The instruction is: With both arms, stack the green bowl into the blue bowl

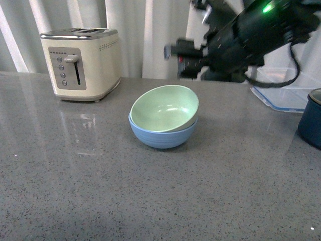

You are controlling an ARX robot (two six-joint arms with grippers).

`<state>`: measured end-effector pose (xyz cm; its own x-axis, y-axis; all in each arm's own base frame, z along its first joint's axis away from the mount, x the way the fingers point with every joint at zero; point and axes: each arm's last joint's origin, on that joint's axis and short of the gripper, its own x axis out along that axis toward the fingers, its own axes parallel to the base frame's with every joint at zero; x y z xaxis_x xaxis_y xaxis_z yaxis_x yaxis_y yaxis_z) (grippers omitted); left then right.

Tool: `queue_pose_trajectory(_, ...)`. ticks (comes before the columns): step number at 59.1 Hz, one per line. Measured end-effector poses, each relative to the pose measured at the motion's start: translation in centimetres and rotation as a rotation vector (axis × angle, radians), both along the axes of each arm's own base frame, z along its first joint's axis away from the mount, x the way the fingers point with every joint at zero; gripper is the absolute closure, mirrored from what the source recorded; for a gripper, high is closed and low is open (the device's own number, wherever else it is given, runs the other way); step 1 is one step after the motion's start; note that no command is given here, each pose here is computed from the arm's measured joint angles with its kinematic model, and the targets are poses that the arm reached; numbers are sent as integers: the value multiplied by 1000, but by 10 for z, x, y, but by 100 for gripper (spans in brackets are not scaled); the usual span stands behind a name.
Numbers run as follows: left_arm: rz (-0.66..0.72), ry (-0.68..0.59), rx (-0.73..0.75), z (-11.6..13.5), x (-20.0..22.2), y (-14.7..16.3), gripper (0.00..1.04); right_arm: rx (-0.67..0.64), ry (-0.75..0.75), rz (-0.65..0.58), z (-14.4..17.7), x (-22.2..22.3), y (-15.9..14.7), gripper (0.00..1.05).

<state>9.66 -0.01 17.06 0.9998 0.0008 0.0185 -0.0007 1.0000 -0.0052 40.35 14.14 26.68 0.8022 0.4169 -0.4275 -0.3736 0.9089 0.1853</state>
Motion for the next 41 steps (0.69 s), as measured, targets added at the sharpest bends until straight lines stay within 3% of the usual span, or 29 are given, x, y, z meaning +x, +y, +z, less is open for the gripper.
queue_pose_trajectory(5, 0, 0, 0, 0, 0, 0, 7, 22, -91, -39, 24, -10, -6, 33)
queue_pose_trajectory(9, -1, -1, 0, 0, 0, 0, 7, -27, -338, -254, 31, -21, -18, 44)
queue_pose_trajectory(13, -1, 0, 0, 0, 0, 0, 7, -48, -464, -400, 14, -42, -38, 58)
queue_pose_trajectory(29, -1, 0, 0, 0, 0, 0, 7, -90, -477, -429, -41, -115, -89, 104)
queue_pose_trajectory(41, -1, 0, 0, 0, 0, 0, 7, -92, -471, -415, -62, -158, -108, 104)
